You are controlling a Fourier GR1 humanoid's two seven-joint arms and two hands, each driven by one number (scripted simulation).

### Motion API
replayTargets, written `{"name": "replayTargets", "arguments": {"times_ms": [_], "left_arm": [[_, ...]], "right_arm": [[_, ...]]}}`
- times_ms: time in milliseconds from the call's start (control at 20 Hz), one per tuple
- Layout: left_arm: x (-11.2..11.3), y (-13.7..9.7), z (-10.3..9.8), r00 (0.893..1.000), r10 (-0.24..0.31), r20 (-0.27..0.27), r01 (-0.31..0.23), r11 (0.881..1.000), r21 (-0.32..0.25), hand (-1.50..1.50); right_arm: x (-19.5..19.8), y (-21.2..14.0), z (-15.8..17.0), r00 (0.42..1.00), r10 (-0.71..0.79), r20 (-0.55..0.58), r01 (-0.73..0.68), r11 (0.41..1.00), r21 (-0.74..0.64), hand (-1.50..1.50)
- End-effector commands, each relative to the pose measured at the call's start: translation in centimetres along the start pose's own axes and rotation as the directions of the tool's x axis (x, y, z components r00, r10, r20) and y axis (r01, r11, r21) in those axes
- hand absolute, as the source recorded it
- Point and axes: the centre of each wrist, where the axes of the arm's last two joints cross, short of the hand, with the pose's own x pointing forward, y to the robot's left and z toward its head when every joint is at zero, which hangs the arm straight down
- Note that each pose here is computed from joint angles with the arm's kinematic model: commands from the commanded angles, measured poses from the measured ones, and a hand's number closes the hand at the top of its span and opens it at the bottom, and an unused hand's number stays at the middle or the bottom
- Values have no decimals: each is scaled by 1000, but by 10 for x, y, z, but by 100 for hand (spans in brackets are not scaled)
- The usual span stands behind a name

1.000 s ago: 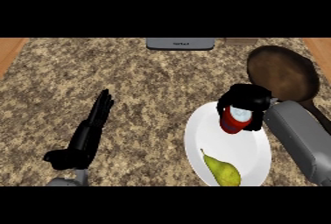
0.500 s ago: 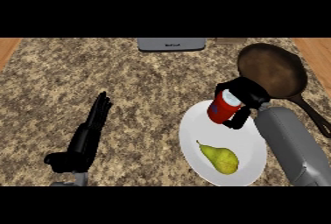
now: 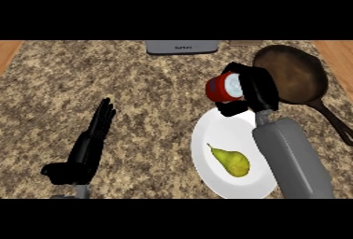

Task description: Pick the can from the plate and place it in the pan

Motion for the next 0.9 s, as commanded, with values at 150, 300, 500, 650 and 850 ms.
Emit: {"name": "replayTargets", "arguments": {"times_ms": [150,300,500,650,850], "left_arm": [[3,5,3,1000,7,12,-7,1000,-28,0],[0,-15,-17,1000,-3,30,4,1000,-25,0],[-8,-9,-9,999,12,31,-11,999,-36,0],[-3,-16,-20,999,9,36,-8,998,-55,0],[16,-5,-19,1000,1,21,1,998,-60,0]], "right_arm": [[21,-51,24,973,-157,-170,117,968,-222,150],[6,-62,24,947,-236,-217,183,953,-240,150],[-50,-40,38,934,-264,-242,176,927,-330,150],[-78,-67,0,928,-246,-279,127,915,-383,150],[-113,-64,-5,943,-151,-297,-3,888,-459,150]]}}
